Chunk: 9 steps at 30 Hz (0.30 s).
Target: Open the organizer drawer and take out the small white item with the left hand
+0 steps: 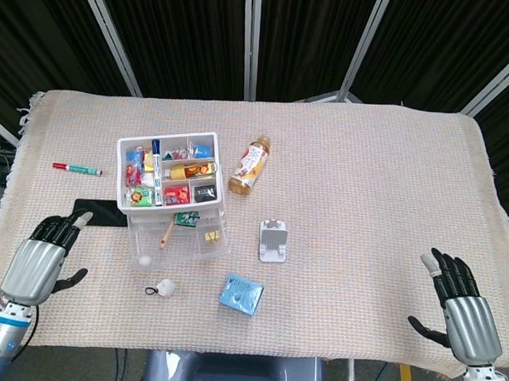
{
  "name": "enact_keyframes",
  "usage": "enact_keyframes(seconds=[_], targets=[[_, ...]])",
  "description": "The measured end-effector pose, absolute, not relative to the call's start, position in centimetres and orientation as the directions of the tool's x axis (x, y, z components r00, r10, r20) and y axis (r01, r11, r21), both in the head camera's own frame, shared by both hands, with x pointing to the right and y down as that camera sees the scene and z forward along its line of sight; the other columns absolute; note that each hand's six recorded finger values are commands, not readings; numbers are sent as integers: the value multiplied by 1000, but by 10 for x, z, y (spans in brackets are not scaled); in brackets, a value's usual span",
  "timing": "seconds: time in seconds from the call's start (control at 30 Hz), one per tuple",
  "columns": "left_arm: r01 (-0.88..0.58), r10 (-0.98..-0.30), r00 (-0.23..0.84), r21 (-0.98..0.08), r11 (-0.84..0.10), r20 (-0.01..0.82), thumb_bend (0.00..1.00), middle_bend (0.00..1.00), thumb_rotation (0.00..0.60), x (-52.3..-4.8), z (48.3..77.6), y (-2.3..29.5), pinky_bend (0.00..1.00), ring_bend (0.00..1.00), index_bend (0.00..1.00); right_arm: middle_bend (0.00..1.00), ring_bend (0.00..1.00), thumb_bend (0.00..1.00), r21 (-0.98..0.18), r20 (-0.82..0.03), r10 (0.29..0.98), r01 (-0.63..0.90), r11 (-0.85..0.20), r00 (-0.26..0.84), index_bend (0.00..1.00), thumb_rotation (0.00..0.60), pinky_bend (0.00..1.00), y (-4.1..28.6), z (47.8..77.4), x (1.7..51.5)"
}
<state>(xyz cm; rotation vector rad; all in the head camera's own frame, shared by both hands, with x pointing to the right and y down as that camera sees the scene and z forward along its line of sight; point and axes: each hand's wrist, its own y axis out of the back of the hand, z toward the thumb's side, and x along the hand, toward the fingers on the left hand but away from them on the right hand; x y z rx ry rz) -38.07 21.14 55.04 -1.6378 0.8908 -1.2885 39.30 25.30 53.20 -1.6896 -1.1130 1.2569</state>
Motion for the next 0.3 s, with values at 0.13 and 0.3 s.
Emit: enact_keyframes(seconds=[0.13,0.3], targets=[[-39,-928,164,-938,-344,334,138,0,600,-395,544,232,0,0,0,0,0,18,-918,-315,939,205,-338,140,0,600,0,251,531,394],[-66,-934,116,-935,-347,339,137,0,600,-410,548,250,0,0,0,0,0,18,-920,-312,940,204,-335,136,0,600,0,249,531,395]])
